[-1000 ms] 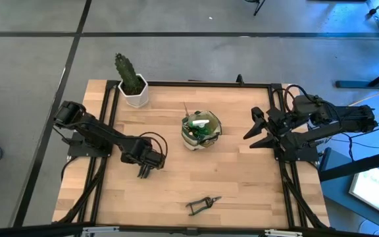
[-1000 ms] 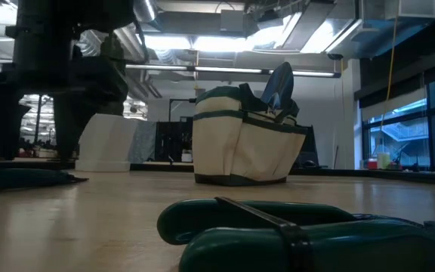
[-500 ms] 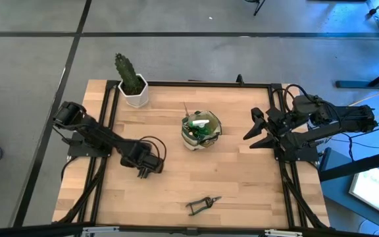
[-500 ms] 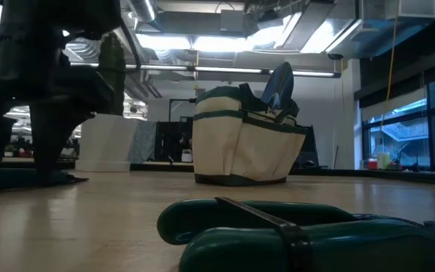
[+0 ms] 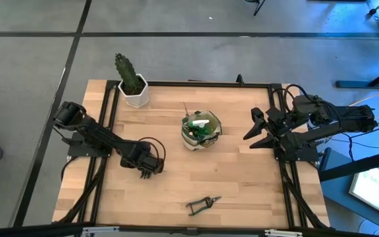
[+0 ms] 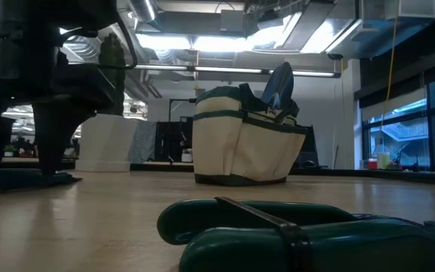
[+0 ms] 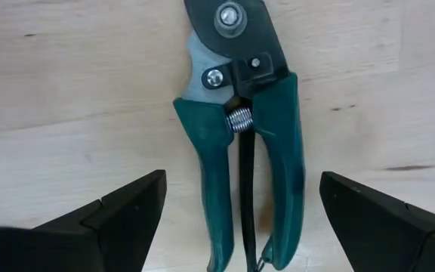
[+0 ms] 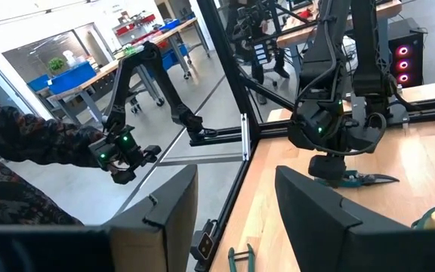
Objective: Pick & Place Garden tools in Gardening bag
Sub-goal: Put the top shear scissor into the gardening bag
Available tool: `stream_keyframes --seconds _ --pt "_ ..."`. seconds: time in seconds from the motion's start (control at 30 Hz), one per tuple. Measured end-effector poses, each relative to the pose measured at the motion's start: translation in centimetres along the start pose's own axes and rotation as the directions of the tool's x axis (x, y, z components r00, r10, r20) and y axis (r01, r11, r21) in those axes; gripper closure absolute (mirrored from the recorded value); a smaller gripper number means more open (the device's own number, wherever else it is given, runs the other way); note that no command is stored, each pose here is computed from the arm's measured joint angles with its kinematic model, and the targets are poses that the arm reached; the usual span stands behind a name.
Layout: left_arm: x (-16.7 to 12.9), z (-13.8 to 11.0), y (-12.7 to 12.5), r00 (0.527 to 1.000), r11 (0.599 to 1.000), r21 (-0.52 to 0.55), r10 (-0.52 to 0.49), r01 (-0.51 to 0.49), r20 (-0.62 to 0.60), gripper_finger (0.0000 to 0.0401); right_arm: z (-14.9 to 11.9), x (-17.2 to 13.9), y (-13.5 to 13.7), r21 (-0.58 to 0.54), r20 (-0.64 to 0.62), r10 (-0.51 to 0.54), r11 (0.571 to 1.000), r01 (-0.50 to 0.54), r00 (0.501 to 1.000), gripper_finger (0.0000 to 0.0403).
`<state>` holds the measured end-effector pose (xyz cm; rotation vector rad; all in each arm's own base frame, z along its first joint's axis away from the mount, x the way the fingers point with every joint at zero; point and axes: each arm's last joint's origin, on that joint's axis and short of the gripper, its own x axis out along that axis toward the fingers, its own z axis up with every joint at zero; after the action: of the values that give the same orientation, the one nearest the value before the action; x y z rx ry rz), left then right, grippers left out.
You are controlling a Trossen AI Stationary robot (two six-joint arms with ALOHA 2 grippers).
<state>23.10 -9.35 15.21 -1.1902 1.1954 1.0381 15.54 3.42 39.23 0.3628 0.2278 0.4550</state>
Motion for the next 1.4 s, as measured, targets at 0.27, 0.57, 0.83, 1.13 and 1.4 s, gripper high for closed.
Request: stream_keyframes --seconds 0.27,0.57,0.83,1.13,1.4 --pt "1.5 -0.3 -0.4 0.997 0.998 -0.034 0.056 -0.058 -0.049 0.0056 -0.1 0.0 0.0 0.003 -0.006 -0.005 1.0 0.005 1.0 0.0222" --pt "1.5 -0.5 -1.8 0.993 0.993 -0.024 0.114 -0.114 -0.012 0.0057 -0.1 0.0 0.0 0.004 -0.006 -0.005 1.0 0.005 1.0 0.0222" --pt "1.6 -0.3 -2.1 0.994 0.995 -0.017 0.102 -0.103 -0.024 0.0096 -0.1 0.0 0.0 0.022 -0.005 -0.004 1.0 0.004 1.0 0.0222" --pt "1.7 -0.4 -2.3 0.997 0.997 -0.009 0.08 -0.08 -0.018 0.0179 -0.1 0.0 0.0 0.03 -0.005 -0.004 1.0 0.005 1.0 0.0222" --pt "-0.5 -0.7 -2.9 0.985 0.993 0.017 0.116 -0.119 0.13 0.0192 -0.2 0.0 -0.5 0.253 0.013 -0.126 0.96 0.119 0.992 0.0222"
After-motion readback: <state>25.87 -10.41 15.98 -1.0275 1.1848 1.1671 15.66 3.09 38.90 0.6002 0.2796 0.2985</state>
